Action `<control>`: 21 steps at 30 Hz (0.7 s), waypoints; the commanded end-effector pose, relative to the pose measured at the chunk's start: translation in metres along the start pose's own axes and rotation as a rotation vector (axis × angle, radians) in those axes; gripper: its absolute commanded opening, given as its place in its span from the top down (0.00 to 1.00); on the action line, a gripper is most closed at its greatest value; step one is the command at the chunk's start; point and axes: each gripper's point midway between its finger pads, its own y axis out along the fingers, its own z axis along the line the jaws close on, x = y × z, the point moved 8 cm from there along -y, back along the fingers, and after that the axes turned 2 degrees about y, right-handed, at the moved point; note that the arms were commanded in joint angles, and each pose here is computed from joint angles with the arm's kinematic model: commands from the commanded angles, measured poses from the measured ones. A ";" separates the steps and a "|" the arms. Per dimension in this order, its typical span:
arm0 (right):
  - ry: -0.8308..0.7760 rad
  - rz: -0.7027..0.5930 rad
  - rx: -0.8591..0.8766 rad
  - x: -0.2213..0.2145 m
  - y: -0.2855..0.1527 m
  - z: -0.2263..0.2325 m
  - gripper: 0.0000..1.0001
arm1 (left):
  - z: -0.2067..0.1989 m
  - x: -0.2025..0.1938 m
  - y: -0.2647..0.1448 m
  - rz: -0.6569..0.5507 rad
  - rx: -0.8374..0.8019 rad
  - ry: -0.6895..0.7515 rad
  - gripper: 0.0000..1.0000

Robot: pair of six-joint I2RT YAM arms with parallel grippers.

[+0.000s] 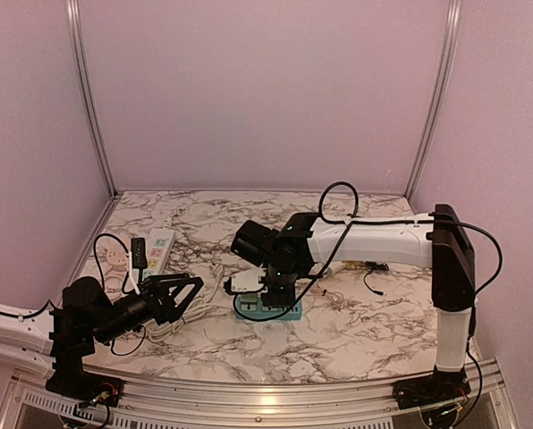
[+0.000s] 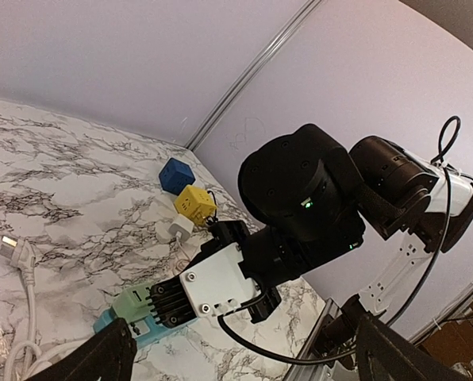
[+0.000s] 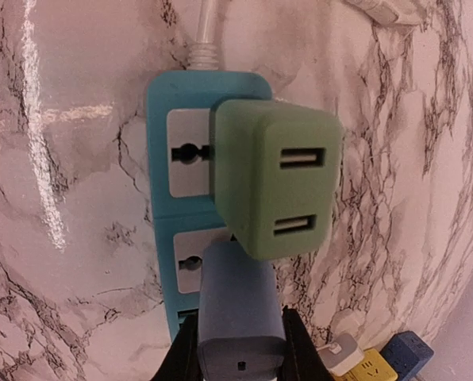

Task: Insert the plug
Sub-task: Insert the plug into the socket slot.

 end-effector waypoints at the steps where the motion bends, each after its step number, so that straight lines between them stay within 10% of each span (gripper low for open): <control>1: -0.019 0.001 0.038 0.011 0.014 -0.002 1.00 | -0.005 0.003 0.001 -0.018 -0.034 0.002 0.01; 21: -0.033 0.027 0.287 0.030 0.066 0.005 1.00 | 0.003 -0.004 -0.006 -0.017 -0.030 -0.018 0.01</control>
